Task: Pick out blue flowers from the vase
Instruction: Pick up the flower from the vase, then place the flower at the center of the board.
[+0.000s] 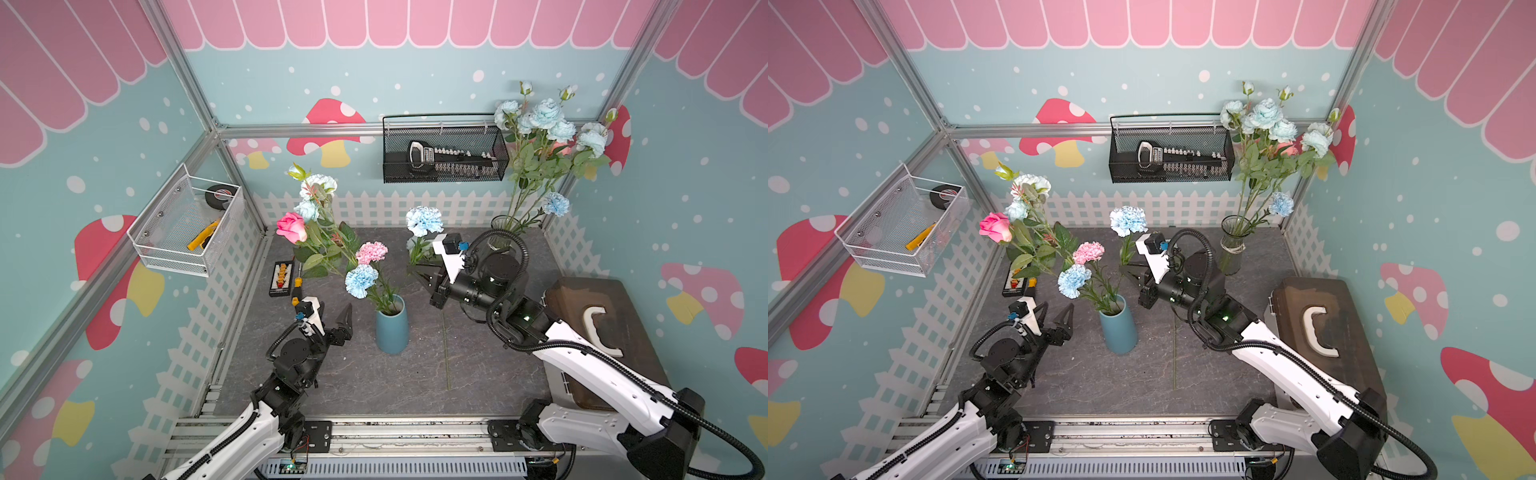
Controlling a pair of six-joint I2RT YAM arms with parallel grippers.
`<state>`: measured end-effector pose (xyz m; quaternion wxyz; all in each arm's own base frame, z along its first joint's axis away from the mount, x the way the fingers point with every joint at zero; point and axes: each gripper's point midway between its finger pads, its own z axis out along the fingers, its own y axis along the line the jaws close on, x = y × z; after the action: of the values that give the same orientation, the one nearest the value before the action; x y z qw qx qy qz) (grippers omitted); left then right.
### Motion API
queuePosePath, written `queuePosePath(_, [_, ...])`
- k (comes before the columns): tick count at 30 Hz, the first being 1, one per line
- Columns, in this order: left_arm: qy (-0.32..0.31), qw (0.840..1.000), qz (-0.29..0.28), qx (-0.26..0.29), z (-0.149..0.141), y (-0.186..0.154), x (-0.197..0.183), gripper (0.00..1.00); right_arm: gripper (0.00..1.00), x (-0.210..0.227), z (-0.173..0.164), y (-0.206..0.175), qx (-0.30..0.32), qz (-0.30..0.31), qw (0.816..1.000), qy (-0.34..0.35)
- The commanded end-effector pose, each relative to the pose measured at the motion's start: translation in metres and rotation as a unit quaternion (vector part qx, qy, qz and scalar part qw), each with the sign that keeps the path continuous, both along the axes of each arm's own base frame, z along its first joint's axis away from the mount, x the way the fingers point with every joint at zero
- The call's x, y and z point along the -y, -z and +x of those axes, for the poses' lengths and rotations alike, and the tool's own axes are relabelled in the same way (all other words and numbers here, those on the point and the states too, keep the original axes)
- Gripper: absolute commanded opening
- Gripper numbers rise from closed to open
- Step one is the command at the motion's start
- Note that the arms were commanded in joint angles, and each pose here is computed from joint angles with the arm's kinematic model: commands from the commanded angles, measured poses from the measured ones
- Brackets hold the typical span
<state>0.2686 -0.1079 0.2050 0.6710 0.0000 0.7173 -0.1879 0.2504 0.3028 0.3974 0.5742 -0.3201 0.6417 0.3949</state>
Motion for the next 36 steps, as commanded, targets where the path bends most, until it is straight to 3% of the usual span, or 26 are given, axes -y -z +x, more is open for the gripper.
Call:
queuePosePath(1, [0.003, 1.0, 0.0, -0.005, 0.0, 0.004, 0.0, 0.85, 0.03, 0.015, -0.006, -0.011, -0.002, -0.022, 1.0, 0.013])
queuePosePath(10, [0.004, 1.0, 0.0, -0.006, 0.0, 0.004, 0.001, 0.85, 0.03, 0.053, -0.02, -0.04, -0.017, -0.037, 0.998, 0.037])
queuePosePath(23, [0.004, 1.0, 0.001, -0.007, 0.001, 0.004, 0.001, 0.85, 0.03, 0.094, -0.022, -0.041, -0.069, -0.017, 0.996, 0.053])
queuePosePath(28, [0.004, 1.0, 0.001, -0.007, 0.001, 0.005, 0.001, 0.85, 0.03, 0.098, -0.009, -0.013, -0.107, -0.038, 0.991, 0.07])
queuePosePath(36, [0.004, 1.0, 0.001, -0.007, 0.001, 0.004, 0.001, 0.85, 0.03, 0.091, 0.021, 0.072, -0.231, -0.081, 0.968, 0.054])
